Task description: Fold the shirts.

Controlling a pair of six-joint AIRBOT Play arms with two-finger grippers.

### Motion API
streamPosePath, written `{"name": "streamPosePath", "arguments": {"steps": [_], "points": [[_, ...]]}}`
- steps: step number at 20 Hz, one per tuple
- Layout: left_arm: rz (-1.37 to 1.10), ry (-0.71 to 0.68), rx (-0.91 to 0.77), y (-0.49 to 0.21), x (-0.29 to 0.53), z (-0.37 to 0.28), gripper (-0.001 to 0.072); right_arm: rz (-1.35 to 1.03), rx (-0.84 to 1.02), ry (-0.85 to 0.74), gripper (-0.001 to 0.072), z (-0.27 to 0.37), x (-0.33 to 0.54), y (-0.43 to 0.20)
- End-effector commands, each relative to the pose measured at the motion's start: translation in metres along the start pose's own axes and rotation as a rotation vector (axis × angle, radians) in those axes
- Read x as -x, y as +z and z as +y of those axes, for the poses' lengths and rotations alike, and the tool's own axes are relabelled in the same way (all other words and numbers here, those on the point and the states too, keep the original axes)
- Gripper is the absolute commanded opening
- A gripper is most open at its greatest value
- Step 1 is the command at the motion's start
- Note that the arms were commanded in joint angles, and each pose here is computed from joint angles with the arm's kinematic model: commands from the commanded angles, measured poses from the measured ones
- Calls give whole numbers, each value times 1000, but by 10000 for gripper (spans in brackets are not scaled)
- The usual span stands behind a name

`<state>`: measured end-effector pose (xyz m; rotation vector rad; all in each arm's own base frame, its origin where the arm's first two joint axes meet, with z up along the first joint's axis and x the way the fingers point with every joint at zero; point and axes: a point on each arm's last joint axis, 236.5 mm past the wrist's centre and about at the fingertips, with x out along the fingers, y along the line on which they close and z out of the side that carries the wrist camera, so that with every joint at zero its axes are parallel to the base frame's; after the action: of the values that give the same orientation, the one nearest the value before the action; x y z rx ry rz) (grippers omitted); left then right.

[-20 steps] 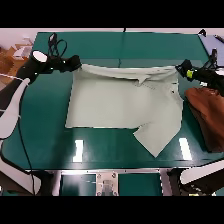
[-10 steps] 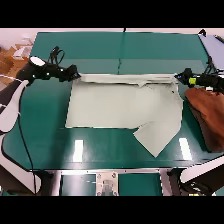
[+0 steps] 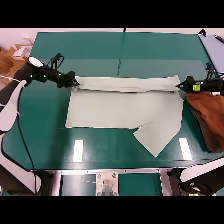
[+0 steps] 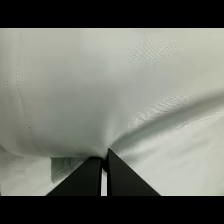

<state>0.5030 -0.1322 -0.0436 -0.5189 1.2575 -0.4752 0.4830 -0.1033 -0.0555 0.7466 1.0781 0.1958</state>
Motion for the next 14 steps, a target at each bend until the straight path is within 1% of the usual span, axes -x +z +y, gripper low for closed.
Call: {"name": "streamPosePath", "arguments": {"steps": [1, 3, 9, 14], "points": [[75, 101, 16, -19, -4, 17, 30, 73, 10, -79, 14, -18, -1, -19], [105, 140, 19, -26, -2, 26, 30, 74, 9, -78, 14, -18, -1, -19], [86, 144, 17, -22, -8, 20, 30, 80, 17, -77, 14, -15, -4, -20], [104, 141, 5, -27, -15, 14, 30, 118, 40, -145, 15, -29, -4, -28]]}}
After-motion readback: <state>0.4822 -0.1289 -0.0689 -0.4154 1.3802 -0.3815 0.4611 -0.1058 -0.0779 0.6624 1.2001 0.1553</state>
